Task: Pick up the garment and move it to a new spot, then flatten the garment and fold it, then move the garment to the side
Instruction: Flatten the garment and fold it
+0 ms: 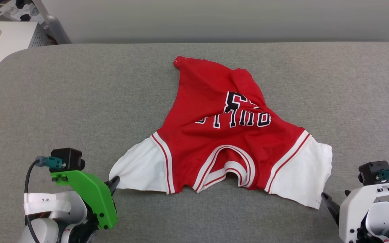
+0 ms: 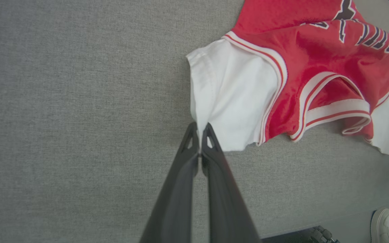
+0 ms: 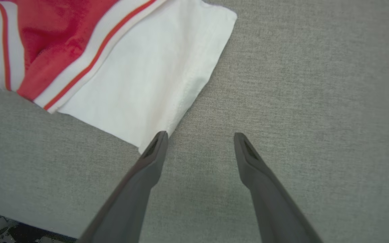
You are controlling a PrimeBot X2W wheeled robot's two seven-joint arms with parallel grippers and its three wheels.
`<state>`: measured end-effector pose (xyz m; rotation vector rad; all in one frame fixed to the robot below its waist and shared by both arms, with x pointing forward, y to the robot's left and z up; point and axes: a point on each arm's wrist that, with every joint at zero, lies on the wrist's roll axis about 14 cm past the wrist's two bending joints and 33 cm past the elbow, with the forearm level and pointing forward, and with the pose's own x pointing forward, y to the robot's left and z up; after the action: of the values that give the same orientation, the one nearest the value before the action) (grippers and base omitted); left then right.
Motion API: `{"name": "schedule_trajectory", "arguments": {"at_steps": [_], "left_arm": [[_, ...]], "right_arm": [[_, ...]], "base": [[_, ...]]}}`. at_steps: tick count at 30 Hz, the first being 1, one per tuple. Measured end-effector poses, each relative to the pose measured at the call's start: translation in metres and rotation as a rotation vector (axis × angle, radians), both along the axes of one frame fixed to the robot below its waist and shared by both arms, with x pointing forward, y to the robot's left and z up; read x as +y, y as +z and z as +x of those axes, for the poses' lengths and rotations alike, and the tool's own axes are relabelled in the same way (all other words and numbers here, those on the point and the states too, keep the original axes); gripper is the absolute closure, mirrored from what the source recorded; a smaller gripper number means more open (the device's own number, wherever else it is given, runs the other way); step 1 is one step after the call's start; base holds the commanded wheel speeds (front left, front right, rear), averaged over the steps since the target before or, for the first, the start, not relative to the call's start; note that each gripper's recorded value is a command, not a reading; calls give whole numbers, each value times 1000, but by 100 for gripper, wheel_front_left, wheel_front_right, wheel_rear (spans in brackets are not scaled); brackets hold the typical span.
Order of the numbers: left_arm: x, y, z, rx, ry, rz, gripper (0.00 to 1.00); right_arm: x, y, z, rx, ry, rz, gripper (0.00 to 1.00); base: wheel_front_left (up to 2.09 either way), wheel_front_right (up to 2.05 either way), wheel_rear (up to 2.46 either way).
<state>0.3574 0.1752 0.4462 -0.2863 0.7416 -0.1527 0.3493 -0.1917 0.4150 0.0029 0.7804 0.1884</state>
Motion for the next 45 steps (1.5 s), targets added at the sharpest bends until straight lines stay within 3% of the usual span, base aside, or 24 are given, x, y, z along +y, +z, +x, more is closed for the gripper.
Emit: {"name": "schedule_trajectory", "arguments": {"at_steps": [19,20,21,22,23,24,32,36,45], "left_arm": [[6,-15,0,41,23,1,100],[5,-16,1,41,20,1,100],[5,-17,2,42,15,5,100],[6,-17,3,38,16,9,100],[6,-17,3,37,17,10,100],[6,-18,3,39,16,10,100],[10,-9,-1,10,11,23,100],[14,5,1,-51,20,26,100],[18,59,4,-238,20,25,100]], "right_arm": [[40,-39,4,142,61,55,0],[40,-42,5,148,60,55,14],[40,-45,4,160,64,52,42],[40,-47,3,167,67,52,56],[40,-47,4,168,68,55,97],[40,-48,5,168,72,54,100],[36,-34,8,107,80,52,100],[14,-17,10,45,62,7,100],[-37,61,17,-168,18,-90,100]], "base": [[0,0,0],[0,0,0],[0,0,0],[0,0,0],[0,0,0],[0,0,0],[0,0,0],[0,0,0],[0,0,0]]}}
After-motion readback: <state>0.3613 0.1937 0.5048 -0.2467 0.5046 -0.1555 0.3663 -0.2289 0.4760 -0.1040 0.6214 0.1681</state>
